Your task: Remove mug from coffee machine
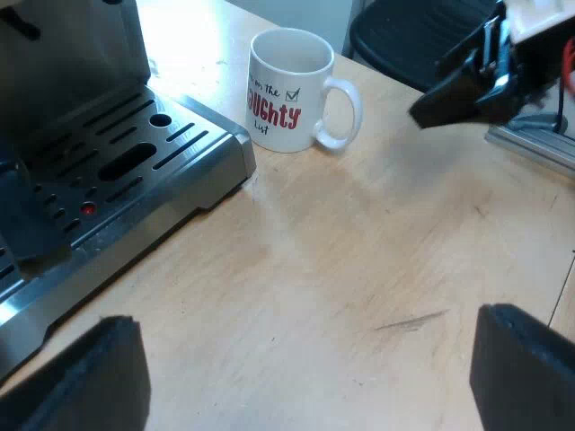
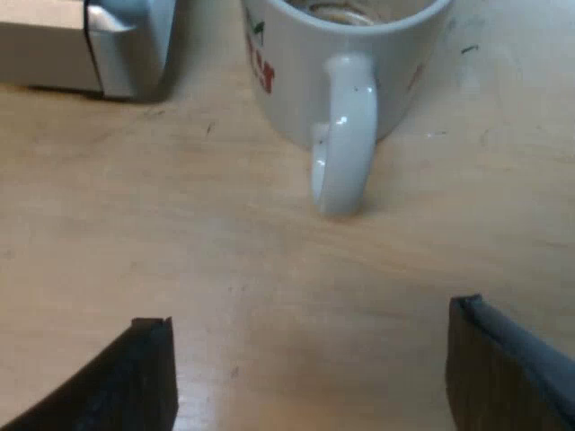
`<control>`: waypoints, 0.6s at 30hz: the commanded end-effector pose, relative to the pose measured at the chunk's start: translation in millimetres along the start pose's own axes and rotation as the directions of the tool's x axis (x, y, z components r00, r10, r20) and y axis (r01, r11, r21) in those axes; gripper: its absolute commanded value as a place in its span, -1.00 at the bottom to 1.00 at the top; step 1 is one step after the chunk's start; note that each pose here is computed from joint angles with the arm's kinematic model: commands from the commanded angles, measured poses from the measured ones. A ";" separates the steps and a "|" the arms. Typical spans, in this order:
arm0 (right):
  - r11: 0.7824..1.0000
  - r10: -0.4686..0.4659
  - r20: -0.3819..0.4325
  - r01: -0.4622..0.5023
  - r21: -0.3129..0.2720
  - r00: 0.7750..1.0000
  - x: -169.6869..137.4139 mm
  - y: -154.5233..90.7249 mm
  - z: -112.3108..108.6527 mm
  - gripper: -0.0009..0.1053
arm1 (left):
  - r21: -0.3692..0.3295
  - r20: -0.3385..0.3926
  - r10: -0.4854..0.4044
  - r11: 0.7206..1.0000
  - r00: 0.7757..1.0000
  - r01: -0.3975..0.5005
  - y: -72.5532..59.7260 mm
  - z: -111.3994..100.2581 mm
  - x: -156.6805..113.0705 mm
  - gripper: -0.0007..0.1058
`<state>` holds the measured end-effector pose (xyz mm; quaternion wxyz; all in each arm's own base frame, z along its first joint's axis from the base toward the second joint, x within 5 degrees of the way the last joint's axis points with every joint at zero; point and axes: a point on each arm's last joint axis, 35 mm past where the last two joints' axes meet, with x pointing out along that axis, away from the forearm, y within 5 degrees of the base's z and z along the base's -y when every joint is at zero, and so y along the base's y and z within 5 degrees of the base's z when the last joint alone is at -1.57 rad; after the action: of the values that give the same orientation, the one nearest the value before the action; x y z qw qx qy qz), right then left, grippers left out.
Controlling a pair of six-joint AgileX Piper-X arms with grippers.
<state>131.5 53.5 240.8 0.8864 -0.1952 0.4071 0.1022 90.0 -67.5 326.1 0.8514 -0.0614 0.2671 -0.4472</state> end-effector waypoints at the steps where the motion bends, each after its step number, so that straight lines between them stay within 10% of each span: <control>1: 0.999 0.024 0.013 -0.024 -0.024 1.000 -29.2 -8.6 18.8 0.24 | -0.013 0.022 0.012 1.000 1.000 -0.012 -1.9 4.9 -2.2 0.65; 18: 0.986 0.163 0.143 -0.168 0.021 0.976 -58.6 -27.4 72.7 0.24 | -0.070 0.133 0.183 0.982 0.974 -0.175 -0.1 46.3 -19.6 0.65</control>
<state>151.9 60.2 331.5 0.9041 -0.1374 0.3638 0.1773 103.7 -59.6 369.2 0.8990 -0.0846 0.2320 -0.3618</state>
